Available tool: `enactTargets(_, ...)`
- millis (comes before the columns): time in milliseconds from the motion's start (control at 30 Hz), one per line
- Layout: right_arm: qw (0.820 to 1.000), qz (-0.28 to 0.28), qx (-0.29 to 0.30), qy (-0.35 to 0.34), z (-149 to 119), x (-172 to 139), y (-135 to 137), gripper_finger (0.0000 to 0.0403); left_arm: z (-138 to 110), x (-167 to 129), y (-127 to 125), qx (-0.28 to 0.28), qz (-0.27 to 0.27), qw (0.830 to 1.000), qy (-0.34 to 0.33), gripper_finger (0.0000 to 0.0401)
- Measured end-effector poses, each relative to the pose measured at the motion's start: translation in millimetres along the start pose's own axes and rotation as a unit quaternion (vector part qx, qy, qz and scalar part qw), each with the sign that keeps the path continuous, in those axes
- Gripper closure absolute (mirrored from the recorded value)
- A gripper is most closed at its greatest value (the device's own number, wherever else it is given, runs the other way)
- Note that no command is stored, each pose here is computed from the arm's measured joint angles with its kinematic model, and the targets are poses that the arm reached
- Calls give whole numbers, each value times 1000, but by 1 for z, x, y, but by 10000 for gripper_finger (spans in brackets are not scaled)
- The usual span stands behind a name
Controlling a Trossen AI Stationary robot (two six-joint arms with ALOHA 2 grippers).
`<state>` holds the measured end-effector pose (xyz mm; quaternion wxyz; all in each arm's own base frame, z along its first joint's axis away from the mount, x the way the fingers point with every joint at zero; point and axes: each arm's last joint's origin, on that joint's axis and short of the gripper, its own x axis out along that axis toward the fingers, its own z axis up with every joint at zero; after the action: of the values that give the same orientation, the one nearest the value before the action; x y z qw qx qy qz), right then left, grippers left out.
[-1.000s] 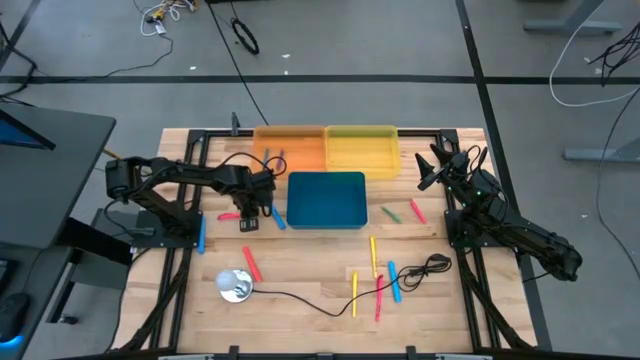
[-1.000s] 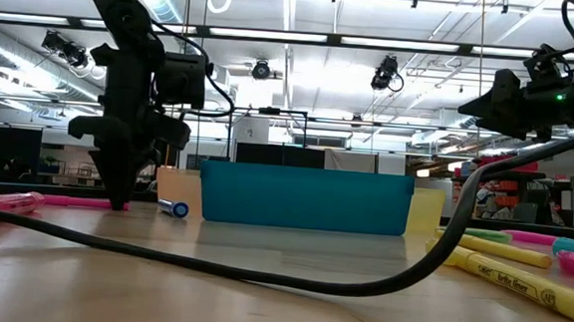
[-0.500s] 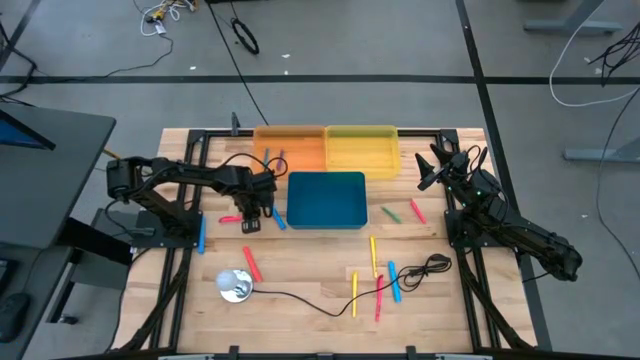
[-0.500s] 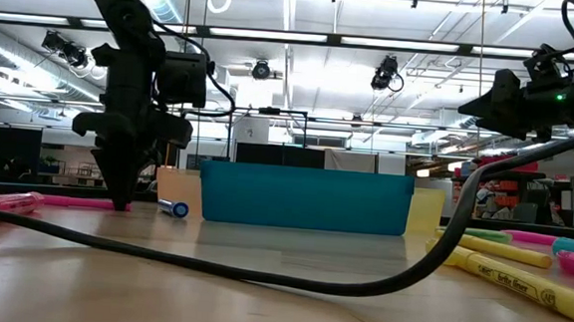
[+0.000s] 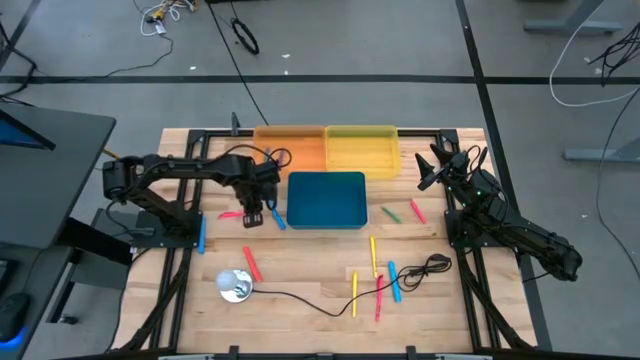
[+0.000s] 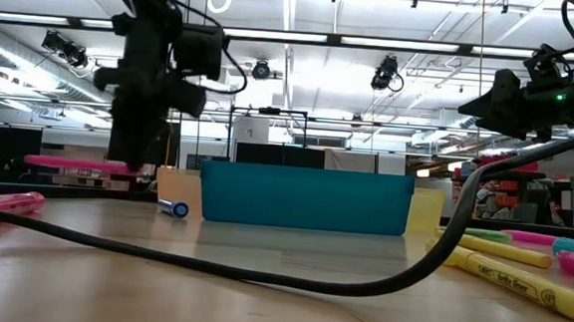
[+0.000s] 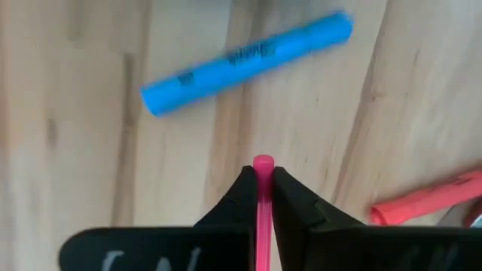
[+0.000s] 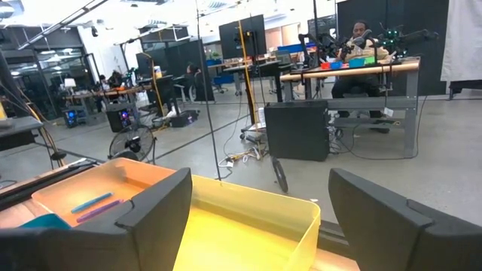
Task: Pick & Place Markers
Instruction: Put the pink pen into the blue bin
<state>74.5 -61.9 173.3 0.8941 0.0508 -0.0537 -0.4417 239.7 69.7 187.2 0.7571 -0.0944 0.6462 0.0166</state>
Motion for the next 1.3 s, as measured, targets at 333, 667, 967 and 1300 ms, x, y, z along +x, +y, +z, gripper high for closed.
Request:
enactTargets(333, 1000, 0, 0, 0, 0, 0, 0, 89, 18, -39, 1, 20, -15, 1000, -16, 382)
enactTargets(667, 1000, 0, 0, 0, 0, 0, 0, 89, 22, -74, 5, 32, -16, 999, -6, 382)
enactTargets(967, 1000, 0, 0, 0, 0, 0, 0, 89, 24, -92, 5, 41, -2, 999, -2, 382)
enactTargets(1300, 1000, 0, 0, 0, 0, 0, 0, 89, 28, -96, 4, 53, 11, 998, -14, 382)
